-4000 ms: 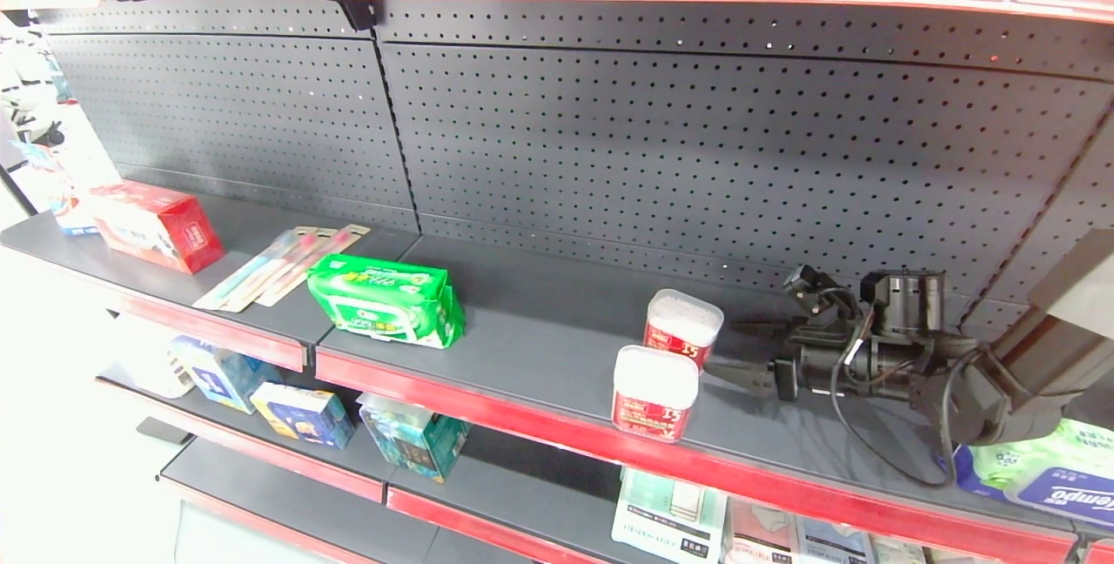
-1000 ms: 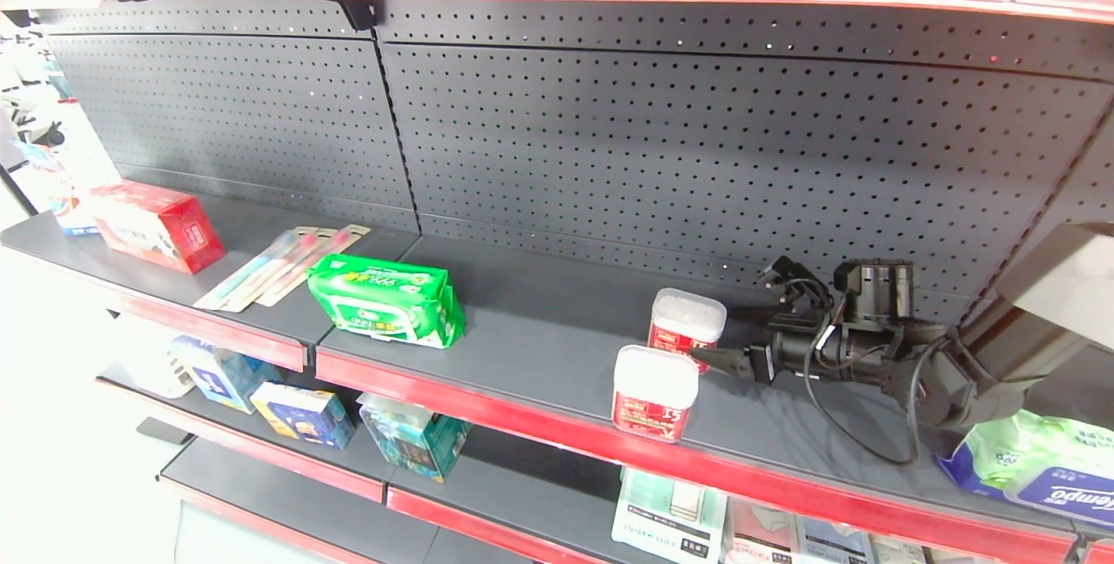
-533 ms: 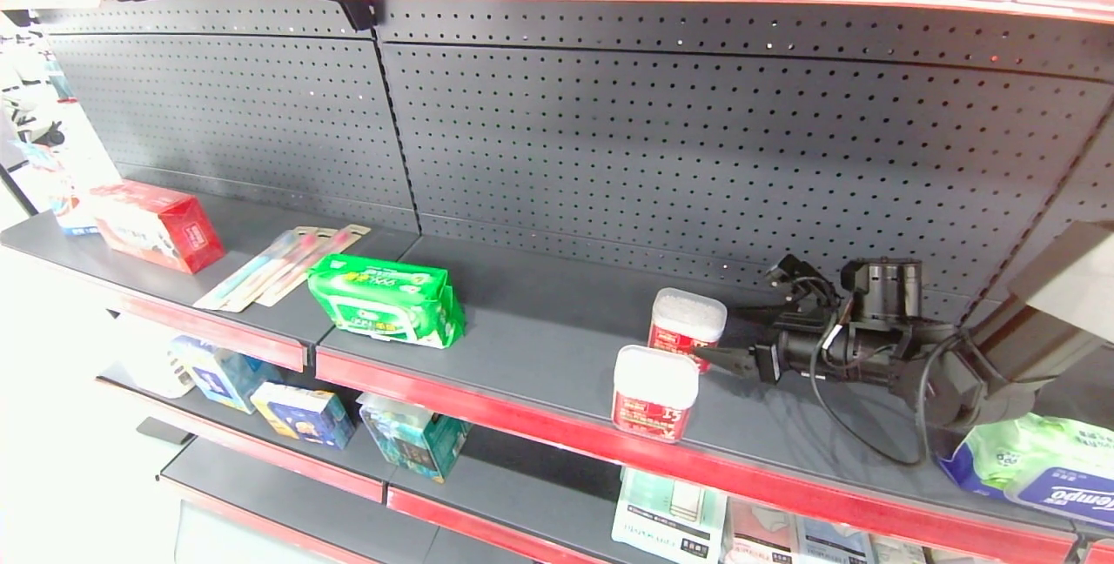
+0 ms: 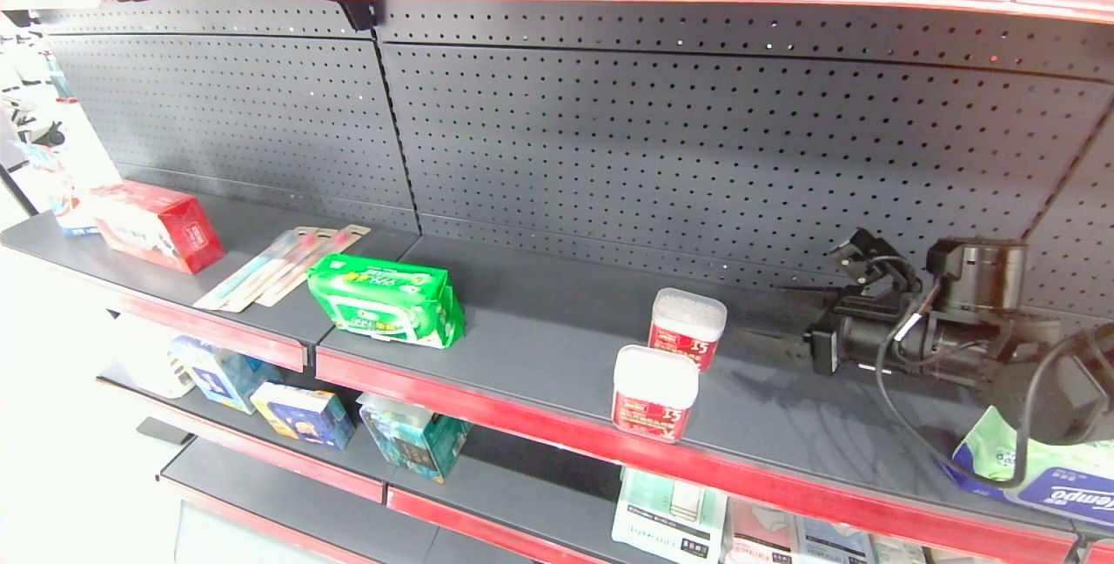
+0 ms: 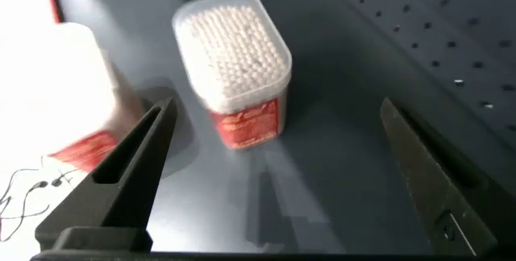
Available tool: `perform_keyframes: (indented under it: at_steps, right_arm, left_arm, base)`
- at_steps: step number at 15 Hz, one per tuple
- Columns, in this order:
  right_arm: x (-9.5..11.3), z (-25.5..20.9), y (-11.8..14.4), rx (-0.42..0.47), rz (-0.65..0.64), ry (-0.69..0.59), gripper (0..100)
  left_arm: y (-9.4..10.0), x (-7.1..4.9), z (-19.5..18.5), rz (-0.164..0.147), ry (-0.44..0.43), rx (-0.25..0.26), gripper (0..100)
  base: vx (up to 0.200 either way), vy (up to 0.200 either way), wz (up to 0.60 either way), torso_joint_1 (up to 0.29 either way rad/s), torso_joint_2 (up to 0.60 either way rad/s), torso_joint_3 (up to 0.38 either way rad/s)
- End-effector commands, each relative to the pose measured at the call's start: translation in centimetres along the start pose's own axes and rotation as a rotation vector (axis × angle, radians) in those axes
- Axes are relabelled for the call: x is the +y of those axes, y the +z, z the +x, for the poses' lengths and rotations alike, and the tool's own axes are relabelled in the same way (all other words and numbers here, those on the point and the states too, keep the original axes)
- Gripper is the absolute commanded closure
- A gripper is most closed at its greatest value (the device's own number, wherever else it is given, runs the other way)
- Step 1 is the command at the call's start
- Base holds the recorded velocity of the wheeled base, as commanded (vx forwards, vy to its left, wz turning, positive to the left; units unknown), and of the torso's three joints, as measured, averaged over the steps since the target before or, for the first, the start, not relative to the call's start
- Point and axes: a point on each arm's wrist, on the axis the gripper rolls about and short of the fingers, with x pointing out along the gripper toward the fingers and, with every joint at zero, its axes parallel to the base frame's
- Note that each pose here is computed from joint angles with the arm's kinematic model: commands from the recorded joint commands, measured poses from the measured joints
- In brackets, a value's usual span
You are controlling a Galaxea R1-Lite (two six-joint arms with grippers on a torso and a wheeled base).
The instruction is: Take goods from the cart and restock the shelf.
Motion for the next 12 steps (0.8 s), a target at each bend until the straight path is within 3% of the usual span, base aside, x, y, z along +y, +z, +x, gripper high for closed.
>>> perform_keyframes:
  at_steps: [1,4,8,10,12]
  right_arm:
    - [1.4,-4.3,2.4,-0.067,-0.023,-0.053,0]
    - [3.4,-8.9,4.2,-0.105,0.013,-0.103,0]
    - [10.2,-17.2,5.3,-0.139,0.074,-0.219,0]
    - [13.9,-20.8,2.8,-0.095,0.103,-0.360,0]
    - [16.3,-22.8,-1.1,-0.077,0.129,-0.630,0]
  left_arm:
    - [0.0,0.0,0.0,0.000,0.001,0.001,0]
    - [0.0,0.0,0.0,0.000,0.001,0.001,0]
    - [0.0,0.0,0.0,0.000,0.001,0.001,0]
    - [0.0,0.0,0.0,0.000,0.001,0.001,0]
    - [0.0,0.0,0.0,0.000,0.001,0.001,0]
  base:
    - [0.000,0.000,0.00,0.000,0.00,0.000]
    - [0.000,0.000,0.00,0.000,0.00,0.000]
    - [0.000,0.000,0.00,0.000,0.00,0.000]
    - [0.000,0.000,0.00,0.000,0.00,0.000]
    - [0.000,0.000,0.00,0.000,0.00,0.000]
